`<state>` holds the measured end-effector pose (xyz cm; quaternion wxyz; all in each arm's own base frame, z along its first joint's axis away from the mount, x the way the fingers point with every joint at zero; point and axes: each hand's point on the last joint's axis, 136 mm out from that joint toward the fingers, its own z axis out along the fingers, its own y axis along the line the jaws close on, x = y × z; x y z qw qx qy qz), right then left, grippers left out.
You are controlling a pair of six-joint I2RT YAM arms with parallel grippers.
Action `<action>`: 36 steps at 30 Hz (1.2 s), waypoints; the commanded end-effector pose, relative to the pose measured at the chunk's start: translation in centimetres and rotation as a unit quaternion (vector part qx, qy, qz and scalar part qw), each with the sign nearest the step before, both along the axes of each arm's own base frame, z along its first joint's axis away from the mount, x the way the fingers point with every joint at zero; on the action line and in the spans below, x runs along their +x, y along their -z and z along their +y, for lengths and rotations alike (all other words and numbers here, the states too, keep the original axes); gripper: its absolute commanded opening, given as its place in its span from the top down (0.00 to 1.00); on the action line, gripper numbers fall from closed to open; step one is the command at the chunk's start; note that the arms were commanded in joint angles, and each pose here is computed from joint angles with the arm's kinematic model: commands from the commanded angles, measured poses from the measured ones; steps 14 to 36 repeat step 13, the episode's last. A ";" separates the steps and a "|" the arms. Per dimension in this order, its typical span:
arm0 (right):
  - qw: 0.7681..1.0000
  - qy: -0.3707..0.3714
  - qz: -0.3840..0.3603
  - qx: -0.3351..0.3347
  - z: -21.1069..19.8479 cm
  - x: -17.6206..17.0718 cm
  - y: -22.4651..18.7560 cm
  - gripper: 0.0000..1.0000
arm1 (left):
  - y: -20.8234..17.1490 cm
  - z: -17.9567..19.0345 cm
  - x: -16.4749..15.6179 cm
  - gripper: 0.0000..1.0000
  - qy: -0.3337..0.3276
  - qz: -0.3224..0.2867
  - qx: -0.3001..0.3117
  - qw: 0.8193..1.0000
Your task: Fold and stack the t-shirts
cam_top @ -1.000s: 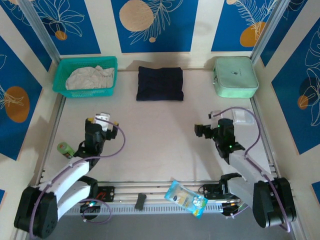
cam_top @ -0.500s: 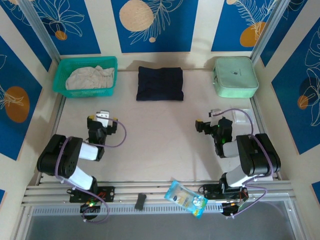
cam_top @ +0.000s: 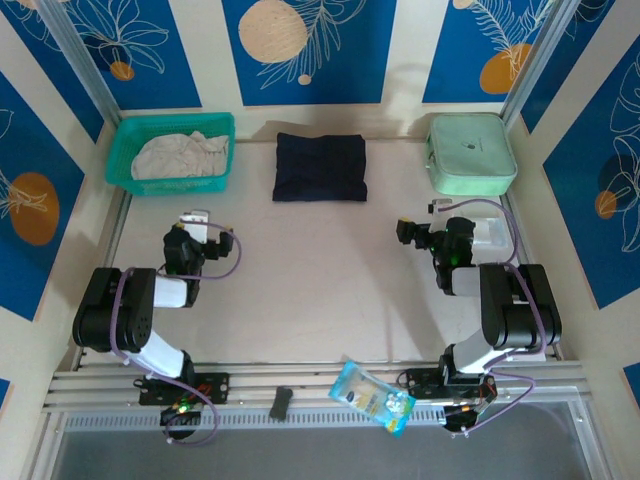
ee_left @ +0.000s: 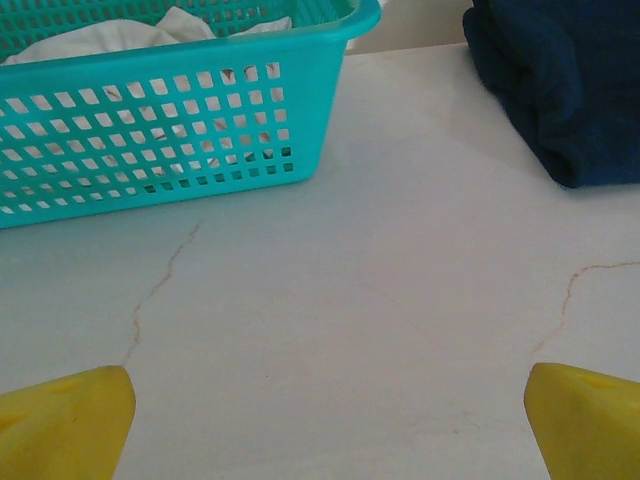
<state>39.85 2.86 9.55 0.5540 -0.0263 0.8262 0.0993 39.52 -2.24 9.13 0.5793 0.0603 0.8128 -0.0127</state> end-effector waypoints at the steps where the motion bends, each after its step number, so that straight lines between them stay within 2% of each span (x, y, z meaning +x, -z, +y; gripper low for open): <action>1: 1.000 -0.005 0.004 0.008 0.4 -0.3 0.2 0.01 | 0.0 -0.6 0.0 0.01 0.015 0.003 -0.013 1.000; 36: 1.000 -0.005 0.003 0.008 0.4 -0.3 0.1 0.01 | 0.0 -0.6 0.1 0.01 0.015 0.003 -0.013 1.000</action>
